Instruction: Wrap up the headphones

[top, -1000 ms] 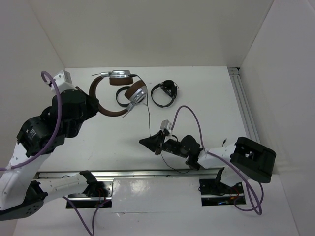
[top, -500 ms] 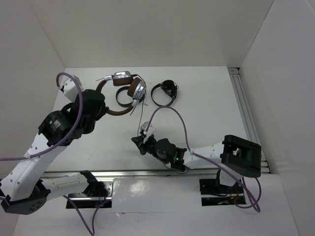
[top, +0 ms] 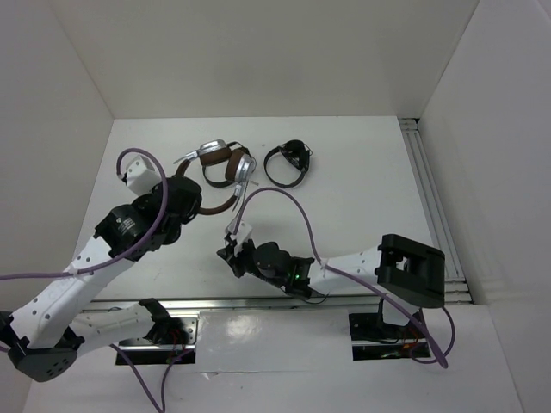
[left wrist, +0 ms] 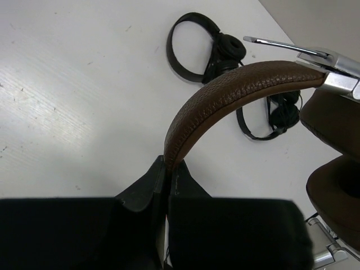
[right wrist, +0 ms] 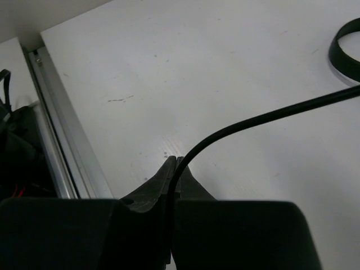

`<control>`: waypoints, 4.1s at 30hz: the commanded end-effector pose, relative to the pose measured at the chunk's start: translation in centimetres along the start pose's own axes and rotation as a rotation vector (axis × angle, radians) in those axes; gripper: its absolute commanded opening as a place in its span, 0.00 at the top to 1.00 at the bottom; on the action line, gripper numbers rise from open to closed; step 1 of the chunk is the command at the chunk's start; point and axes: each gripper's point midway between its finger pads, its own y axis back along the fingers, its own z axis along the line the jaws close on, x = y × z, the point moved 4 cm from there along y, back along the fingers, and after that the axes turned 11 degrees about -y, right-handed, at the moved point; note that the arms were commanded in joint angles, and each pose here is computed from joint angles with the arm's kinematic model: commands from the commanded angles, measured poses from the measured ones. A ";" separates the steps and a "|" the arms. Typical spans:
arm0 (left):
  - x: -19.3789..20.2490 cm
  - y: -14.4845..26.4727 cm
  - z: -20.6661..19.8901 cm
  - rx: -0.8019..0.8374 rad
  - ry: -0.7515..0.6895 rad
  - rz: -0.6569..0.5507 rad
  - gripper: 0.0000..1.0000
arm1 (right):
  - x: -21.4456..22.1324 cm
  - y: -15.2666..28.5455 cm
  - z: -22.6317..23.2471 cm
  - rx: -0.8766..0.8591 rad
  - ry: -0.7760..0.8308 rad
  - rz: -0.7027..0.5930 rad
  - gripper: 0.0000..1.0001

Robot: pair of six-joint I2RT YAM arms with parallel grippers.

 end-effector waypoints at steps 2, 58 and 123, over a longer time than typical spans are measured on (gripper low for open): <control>-1.3 -0.3 0.4 -0.002 0.210 -0.113 1.00 | -2.9 0.7 3.3 -0.147 -0.009 -0.047 0.99; -10.2 3.2 2.9 0.046 0.033 -0.194 1.00 | -6.8 11.6 -2.6 0.215 0.231 -0.019 1.00; -7.9 2.8 -3.1 0.389 0.341 -0.075 1.00 | -3.9 -0.2 2.8 -0.366 0.052 -0.136 1.00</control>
